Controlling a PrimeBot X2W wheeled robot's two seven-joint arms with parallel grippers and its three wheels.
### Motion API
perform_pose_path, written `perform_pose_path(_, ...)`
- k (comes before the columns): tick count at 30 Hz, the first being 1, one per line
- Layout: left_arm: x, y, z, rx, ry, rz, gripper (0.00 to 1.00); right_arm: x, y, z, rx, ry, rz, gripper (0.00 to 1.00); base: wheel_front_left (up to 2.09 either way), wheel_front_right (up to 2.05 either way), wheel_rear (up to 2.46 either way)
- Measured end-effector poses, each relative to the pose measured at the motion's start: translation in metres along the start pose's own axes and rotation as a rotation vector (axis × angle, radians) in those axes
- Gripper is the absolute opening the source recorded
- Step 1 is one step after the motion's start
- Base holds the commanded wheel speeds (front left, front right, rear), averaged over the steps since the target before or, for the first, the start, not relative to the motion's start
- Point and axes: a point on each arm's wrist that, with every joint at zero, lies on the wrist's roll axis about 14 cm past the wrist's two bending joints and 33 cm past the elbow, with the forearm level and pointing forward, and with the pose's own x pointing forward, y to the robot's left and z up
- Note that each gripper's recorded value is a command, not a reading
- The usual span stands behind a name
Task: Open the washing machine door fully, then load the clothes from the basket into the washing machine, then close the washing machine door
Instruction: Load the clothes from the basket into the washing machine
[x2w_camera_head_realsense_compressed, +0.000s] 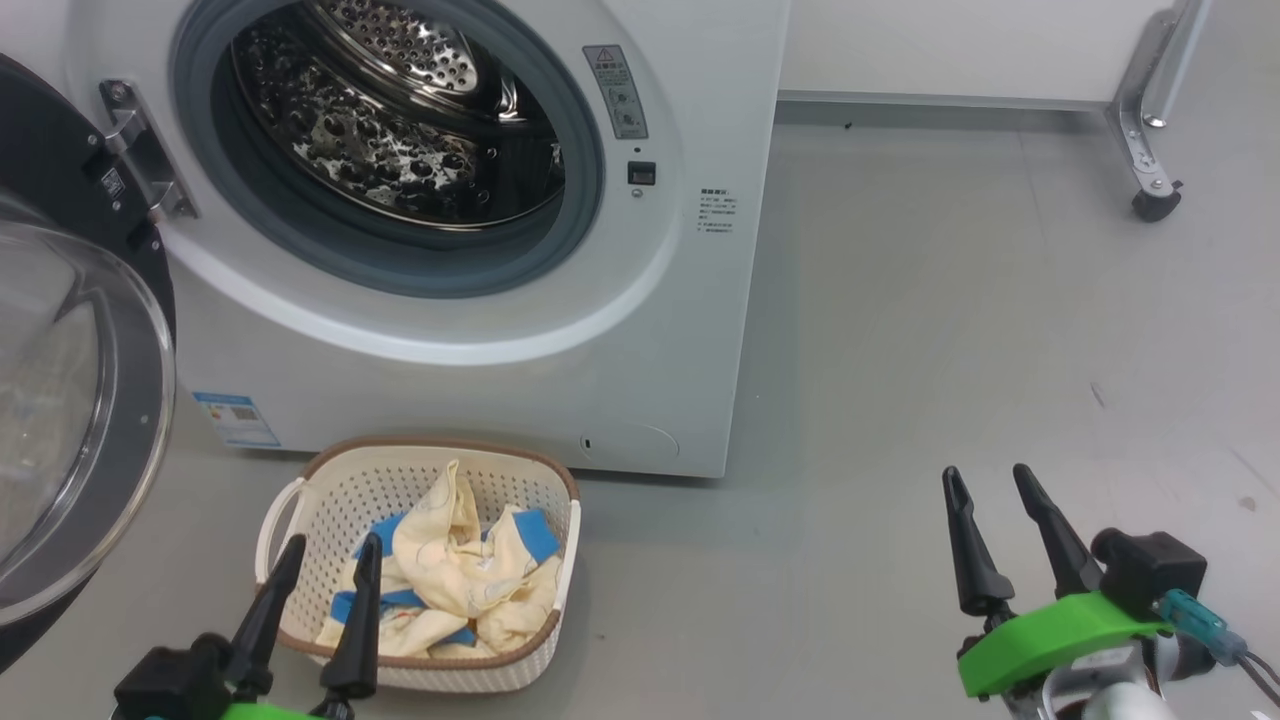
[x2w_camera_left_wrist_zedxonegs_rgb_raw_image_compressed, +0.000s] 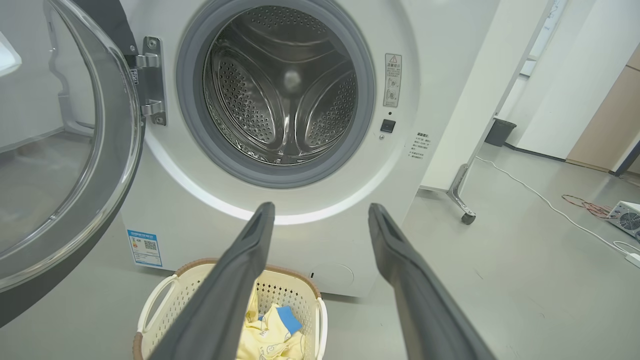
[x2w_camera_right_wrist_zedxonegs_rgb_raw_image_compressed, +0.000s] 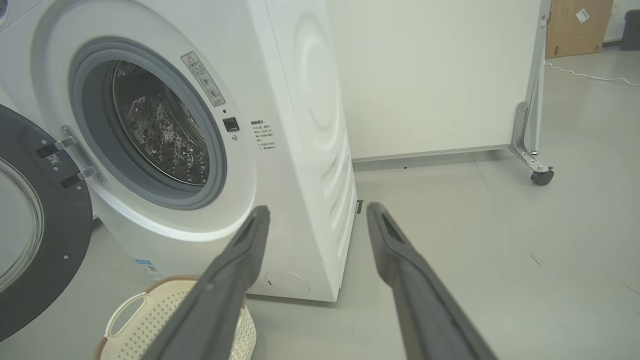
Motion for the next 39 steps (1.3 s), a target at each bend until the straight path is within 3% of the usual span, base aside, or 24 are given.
perform_pose_path(16,0.033,0.024,-0.063,-0.005,0.193,0.045,1.0,0.025,-0.027,-0.042,-0.023,0.119,-0.053,1.0,0.0,0.0,0.0)
perform_pose_path(28,0.08,0.035,-0.161,-0.102,0.473,0.025,1.0,0.057,-0.057,-0.097,-0.03,0.237,-0.099,1.0,0.0,0.0,0.0)
perform_pose_path(39,0.11,0.048,-0.248,0.005,0.796,-0.107,1.0,0.073,-0.081,-0.144,-0.033,0.319,-0.13,1.0,0.0,0.0,0.0)
